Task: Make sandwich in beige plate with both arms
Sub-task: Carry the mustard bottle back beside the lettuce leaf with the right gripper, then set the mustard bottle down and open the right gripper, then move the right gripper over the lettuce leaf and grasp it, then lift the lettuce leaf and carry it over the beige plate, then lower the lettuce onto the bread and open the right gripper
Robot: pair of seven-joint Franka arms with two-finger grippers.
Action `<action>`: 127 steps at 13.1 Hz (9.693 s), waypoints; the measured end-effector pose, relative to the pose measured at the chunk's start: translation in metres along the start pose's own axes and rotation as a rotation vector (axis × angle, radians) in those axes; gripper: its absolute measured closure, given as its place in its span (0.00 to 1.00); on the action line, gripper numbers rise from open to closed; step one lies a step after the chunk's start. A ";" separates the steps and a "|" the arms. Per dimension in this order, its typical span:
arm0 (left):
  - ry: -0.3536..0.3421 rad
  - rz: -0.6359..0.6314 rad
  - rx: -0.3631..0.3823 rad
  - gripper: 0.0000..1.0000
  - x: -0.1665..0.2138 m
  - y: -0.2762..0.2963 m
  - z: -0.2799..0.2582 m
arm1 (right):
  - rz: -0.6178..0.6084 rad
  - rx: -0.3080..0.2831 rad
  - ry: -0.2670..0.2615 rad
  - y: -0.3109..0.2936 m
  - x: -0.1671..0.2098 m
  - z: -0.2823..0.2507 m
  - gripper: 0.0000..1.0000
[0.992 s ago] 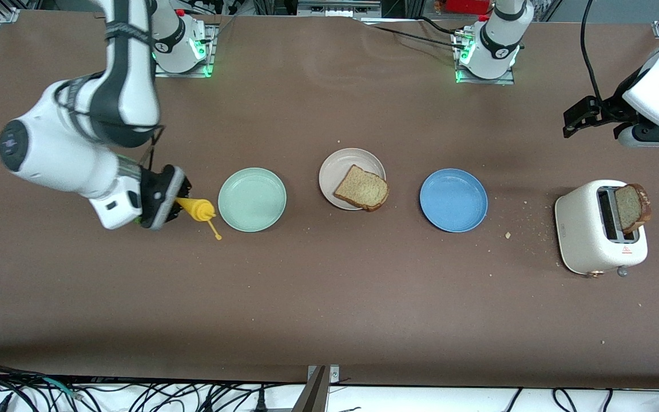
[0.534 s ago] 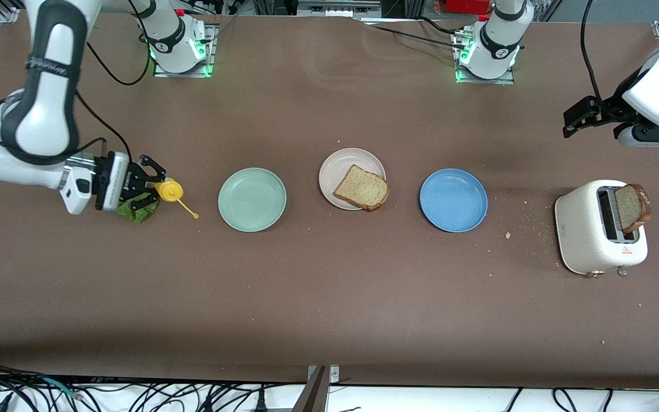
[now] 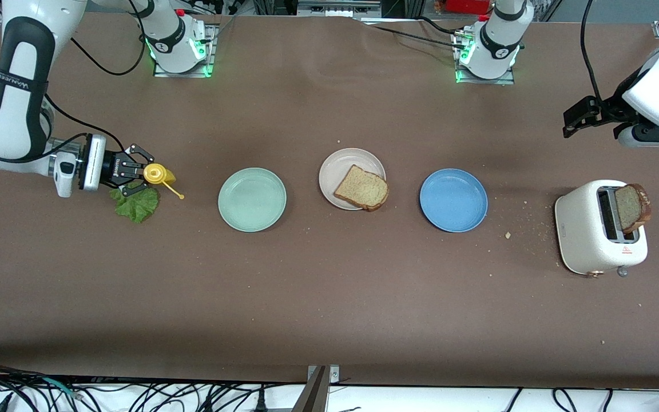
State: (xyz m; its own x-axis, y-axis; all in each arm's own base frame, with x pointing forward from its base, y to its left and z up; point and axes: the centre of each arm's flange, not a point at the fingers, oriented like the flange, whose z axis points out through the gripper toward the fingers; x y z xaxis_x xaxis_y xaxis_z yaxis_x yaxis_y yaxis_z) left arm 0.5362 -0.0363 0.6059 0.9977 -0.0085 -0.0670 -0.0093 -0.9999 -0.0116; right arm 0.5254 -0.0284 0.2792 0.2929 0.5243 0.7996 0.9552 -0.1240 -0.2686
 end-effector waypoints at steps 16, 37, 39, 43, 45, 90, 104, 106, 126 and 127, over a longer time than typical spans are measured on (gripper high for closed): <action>-0.001 0.000 0.000 0.00 0.000 0.000 0.000 | -0.180 0.026 0.194 -0.032 -0.143 0.064 0.90; -0.001 -0.001 0.000 0.00 0.000 -0.001 0.000 | 0.232 -0.022 -0.136 -0.017 -0.096 -0.037 0.01; -0.001 -0.001 0.000 0.00 0.000 -0.001 0.000 | 0.293 -0.048 -0.223 -0.011 -0.057 -0.060 0.01; -0.001 -0.002 0.000 0.00 0.000 -0.001 0.000 | 0.435 -0.143 -0.418 0.006 0.021 -0.094 0.01; -0.001 -0.002 0.000 0.00 0.000 -0.001 0.000 | 0.537 -0.218 -0.503 0.010 0.052 -0.108 0.01; -0.001 -0.008 0.000 0.00 0.000 -0.004 0.000 | 1.309 -0.795 -0.792 0.073 0.015 -0.022 0.89; -0.001 -0.012 -0.001 0.00 0.000 -0.007 0.000 | 2.051 -0.682 -0.316 -0.019 0.347 0.154 0.89; -0.001 -0.013 -0.001 0.00 0.000 -0.007 0.000 | 2.159 -0.702 -0.215 -0.032 0.361 0.219 0.89; -0.005 -0.014 -0.001 0.00 0.000 -0.008 0.001 | 2.515 -0.699 0.071 -0.077 0.235 0.490 0.89; -0.010 -0.014 -0.001 0.00 -0.001 -0.008 0.001 | 2.514 -0.695 0.078 -0.076 0.237 0.489 0.89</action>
State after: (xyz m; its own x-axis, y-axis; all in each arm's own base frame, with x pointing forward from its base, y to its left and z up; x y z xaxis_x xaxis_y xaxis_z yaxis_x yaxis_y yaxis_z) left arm 0.5356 -0.0286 0.6048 0.9971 0.0057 -0.0764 0.0048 -0.9999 -0.0121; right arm 0.5012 0.5174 0.2260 0.2595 -0.8565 -0.4461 -0.9657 -0.2260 -0.1280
